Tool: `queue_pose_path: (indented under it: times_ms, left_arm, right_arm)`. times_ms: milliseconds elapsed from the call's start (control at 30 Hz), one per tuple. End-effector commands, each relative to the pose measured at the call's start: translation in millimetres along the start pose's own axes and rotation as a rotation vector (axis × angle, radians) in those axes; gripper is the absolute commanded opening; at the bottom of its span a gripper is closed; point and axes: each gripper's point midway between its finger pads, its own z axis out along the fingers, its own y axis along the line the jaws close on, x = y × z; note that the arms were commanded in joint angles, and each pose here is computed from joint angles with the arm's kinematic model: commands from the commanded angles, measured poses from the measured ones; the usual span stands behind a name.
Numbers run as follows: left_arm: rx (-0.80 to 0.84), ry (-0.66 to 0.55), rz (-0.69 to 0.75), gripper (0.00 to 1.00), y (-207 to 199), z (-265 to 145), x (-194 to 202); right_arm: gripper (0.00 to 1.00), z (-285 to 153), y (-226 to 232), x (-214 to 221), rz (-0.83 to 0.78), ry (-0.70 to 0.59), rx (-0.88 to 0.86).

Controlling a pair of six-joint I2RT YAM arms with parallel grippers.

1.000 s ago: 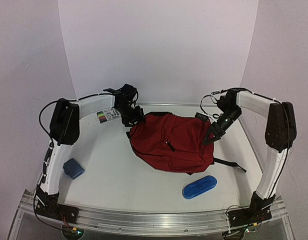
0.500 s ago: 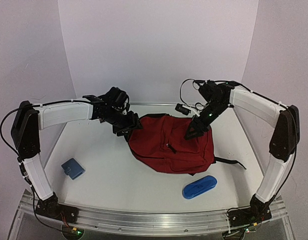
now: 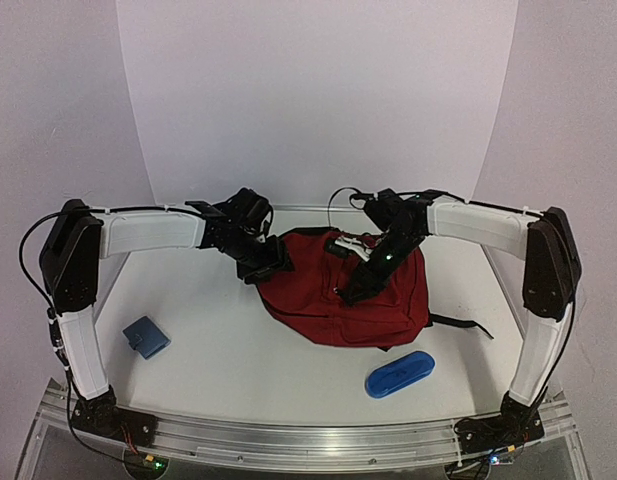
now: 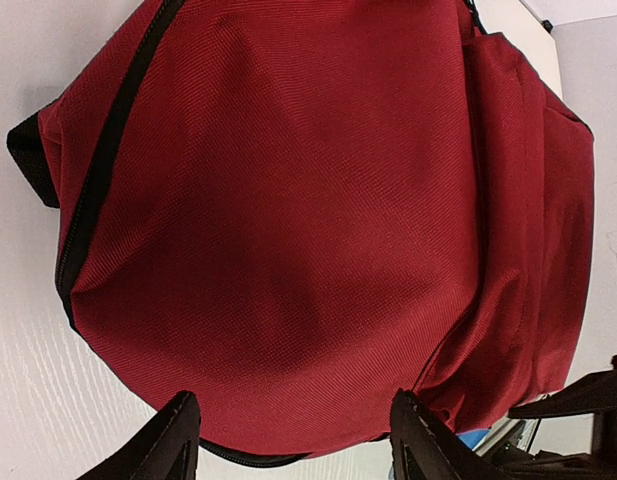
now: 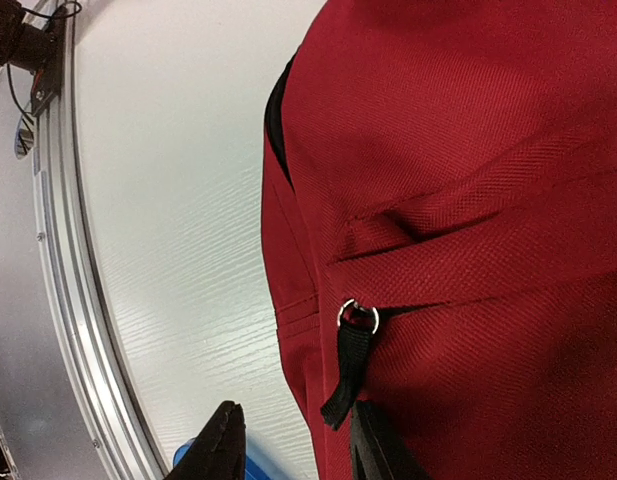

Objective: Pack the student bag
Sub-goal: Adjust the student bag at the center of the board.

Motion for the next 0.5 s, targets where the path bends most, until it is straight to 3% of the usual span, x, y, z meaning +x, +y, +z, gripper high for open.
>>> queue_pose_path:
  times_ms: [0,167,333,467]
  left_arm:
    - [0.065,-0.062,0.014,0.65,-23.7,-17.4,-13.5]
    - [0.099,-0.027,0.084,0.65,-38.4,-12.8,5.1]
    - [0.103,0.023,0.187,0.63,-51.1,-4.3,35.6]
    - [0.113,0.011,0.181,0.62,-44.3,-5.7,45.7]
  right_arm:
    - [0.36,21.6,-13.4,3.8,0.021,0.019,0.053]
    - [0.34,34.4,-29.3,12.5,0.03,0.044,0.112]
    - [0.15,30.2,-33.2,7.0,0.013,0.032,0.155]
    - [0.0,18.3,-33.2,-2.0,-0.002,0.007,0.187]
